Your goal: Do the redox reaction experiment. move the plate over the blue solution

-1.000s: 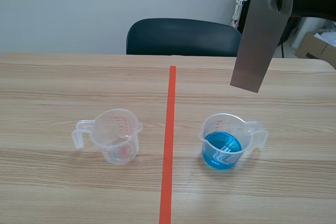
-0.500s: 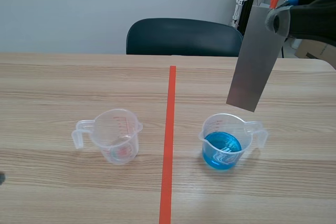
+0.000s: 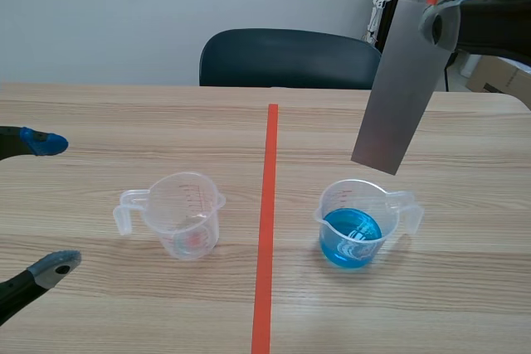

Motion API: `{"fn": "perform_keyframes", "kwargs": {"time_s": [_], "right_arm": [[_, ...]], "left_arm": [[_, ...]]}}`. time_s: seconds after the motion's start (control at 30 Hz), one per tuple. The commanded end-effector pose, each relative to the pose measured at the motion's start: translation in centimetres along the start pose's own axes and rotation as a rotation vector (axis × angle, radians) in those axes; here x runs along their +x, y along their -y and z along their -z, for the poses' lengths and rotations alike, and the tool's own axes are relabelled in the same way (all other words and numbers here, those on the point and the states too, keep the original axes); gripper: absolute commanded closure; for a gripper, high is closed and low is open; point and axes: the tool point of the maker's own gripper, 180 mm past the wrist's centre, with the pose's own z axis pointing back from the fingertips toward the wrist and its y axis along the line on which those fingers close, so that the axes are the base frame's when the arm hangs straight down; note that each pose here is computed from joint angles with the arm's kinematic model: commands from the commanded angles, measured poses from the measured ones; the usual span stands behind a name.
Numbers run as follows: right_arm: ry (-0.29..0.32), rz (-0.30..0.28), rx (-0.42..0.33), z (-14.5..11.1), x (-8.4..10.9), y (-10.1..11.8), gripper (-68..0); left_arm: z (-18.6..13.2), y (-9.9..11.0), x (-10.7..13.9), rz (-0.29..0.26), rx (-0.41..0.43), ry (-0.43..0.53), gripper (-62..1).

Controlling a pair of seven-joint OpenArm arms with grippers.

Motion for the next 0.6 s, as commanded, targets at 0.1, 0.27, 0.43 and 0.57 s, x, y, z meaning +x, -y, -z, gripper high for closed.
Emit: {"fn": "perform_keyframes", "kwargs": {"time_s": [0.1, 0.27, 0.43, 0.57], "right_arm": [[0.047, -0.026, -0.003, 0.0, 1.8, 0.3, -0.4], [0.047, -0.027, -0.003, 0.0, 1.8, 0.3, -0.5], [0.047, -0.027, -0.003, 0.0, 1.8, 0.3, -0.4], [0.047, -0.027, -0.003, 0.0, 1.8, 0.3, -0.4]], "left_arm": [[1.4, -0.4, 0.2, 0.007, -0.009, 0.025, -62.3], [3.2, -0.6, 0.4, 0.022, -0.031, 0.054, -32.4], [5.1, -0.8, 1.0, 0.027, -0.051, 0.104, -9.6], [7.2, -1.2, -0.1, 0.043, -0.056, 0.054, -3.0]]}}
